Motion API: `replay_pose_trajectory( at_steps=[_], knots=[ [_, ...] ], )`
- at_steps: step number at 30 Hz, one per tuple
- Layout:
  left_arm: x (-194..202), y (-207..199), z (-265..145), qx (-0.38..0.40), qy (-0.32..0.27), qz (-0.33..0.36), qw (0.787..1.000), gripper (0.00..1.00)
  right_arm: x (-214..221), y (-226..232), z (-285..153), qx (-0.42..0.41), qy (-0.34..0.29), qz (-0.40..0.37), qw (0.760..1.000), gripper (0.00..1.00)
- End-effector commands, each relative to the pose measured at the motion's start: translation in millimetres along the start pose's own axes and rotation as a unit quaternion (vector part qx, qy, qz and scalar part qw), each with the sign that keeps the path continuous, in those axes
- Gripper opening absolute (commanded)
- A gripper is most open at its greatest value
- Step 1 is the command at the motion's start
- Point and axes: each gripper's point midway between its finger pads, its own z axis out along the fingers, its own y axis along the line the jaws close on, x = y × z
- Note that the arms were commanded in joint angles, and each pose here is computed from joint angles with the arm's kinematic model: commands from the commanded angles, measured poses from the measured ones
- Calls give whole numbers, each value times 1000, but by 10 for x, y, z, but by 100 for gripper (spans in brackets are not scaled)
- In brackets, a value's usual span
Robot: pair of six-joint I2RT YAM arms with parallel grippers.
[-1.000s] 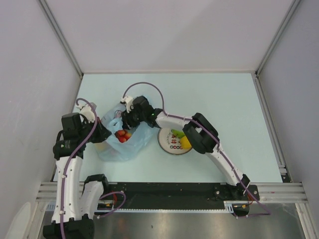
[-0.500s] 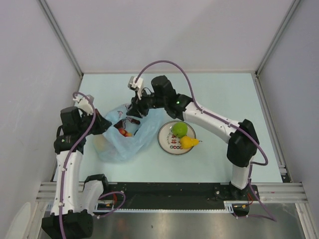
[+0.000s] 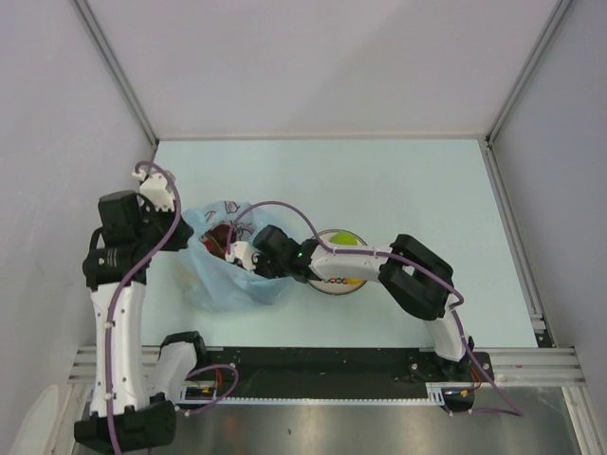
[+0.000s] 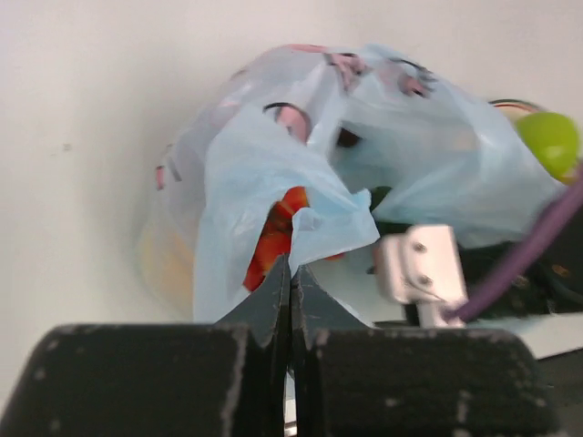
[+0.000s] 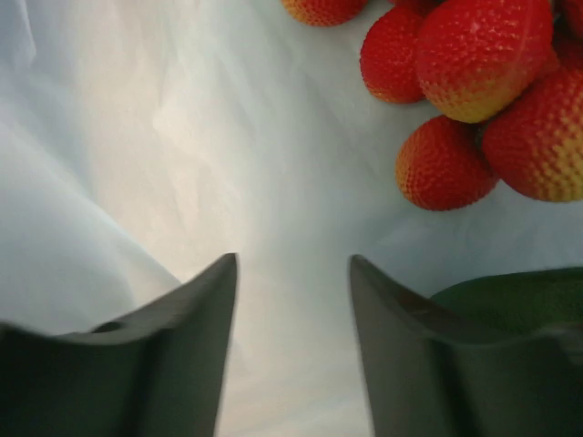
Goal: Take the fake fruits out of the plastic bag
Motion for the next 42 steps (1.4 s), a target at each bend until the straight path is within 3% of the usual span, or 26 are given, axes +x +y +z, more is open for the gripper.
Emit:
replay_pose_trajectory(
  at_steps=[1, 3, 7, 15, 19, 25, 30, 35, 38, 41, 42],
  knots=[
    [-129, 438, 12, -84, 39, 100, 991, 0, -491, -153, -234, 49, -70, -2, 996, 63],
    [123, 590, 36, -92, 77, 180, 976, 1, -682, -268, -314, 82, -101, 8, 992, 68],
    [463, 615, -152, -98, 81, 263, 956, 0, -1002, -502, -428, 133, -138, 31, 981, 71],
    [880, 595, -62, -75, 129, 229, 962, 0, -1473, -868, -281, 182, -182, 51, 965, 74],
    [902, 567, -70, -74, 127, 218, 965, 0, -1418, -1127, -75, 217, -176, 61, 958, 87],
    [915, 552, -137, -80, 128, 210, 966, 0, -1257, -1591, 14, 256, -179, 112, 943, 87],
    [908, 522, -177, -76, 132, 212, 965, 0, -1144, -1772, 200, 244, -177, 128, 945, 86],
    [912, 523, -165, -75, 135, 213, 965, 0, -1319, -1655, 350, 169, -208, 98, 958, 90],
    [856, 525, -167, -78, 128, 214, 965, 0, -1380, -1637, 289, 175, -204, 68, 961, 71],
    [798, 526, -131, -79, 115, 212, 967, 0, -1280, -1620, 114, 188, -186, 59, 963, 29],
    [787, 524, -110, -77, 114, 212, 968, 0, -1267, -1589, 38, 191, -182, 55, 963, 9]
  ],
)
